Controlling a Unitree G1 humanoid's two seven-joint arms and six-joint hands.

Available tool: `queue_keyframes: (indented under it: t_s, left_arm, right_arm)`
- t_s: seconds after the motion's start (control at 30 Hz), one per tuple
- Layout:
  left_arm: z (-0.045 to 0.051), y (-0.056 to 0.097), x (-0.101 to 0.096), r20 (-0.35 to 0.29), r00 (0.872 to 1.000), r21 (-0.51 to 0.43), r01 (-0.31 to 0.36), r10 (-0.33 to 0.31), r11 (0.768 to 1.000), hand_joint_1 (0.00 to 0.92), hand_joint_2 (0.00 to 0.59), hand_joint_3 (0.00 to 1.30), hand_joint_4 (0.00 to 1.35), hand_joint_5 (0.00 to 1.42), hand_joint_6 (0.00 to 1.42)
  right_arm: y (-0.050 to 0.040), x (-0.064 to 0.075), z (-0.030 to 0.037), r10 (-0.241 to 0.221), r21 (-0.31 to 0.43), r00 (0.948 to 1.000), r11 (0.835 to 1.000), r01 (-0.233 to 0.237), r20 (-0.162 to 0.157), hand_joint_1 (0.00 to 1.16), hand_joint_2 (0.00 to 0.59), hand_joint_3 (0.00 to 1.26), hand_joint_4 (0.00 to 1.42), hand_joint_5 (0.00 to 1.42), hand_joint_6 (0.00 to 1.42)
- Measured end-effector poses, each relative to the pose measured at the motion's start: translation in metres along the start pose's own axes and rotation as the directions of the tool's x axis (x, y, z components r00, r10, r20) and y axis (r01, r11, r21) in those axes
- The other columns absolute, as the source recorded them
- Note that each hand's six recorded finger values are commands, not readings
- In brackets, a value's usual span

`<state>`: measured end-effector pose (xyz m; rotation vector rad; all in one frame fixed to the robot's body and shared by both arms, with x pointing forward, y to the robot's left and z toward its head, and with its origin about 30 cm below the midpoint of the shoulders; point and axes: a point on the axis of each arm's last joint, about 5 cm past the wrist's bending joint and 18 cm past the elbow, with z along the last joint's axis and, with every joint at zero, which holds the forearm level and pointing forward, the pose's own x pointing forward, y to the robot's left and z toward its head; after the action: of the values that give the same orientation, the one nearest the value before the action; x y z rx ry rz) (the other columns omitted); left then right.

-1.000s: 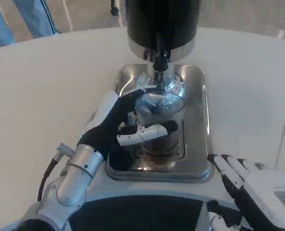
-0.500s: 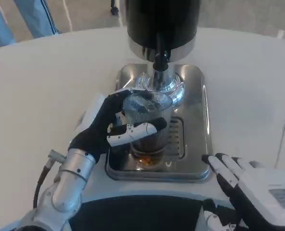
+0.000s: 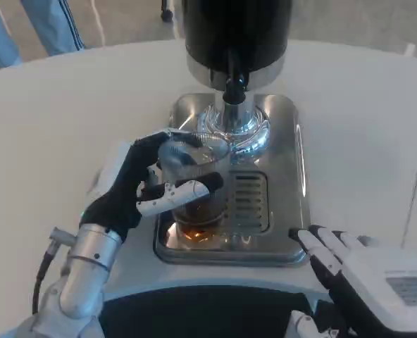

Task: Grasp the cup under the faucet to collect the drink, then remove the cup.

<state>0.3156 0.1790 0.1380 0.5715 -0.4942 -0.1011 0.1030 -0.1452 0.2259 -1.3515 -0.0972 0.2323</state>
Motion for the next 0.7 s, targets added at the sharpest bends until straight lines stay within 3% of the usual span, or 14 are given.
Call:
queue_keyframes:
  t_s: [0.7]
  left_arm:
    - [-0.0087,0.028,-0.015,0.031,0.998,0.033,-0.050,0.049,0.998,0.553,0.044,0.96,1.11,1.36,1.42]
  right_arm:
    - [-0.0020,0.006,0.0025,-0.020,-0.022,0.9997,1.000,0.020,0.014,0.17,0.583,0.03,0.00,0.00,0.00]
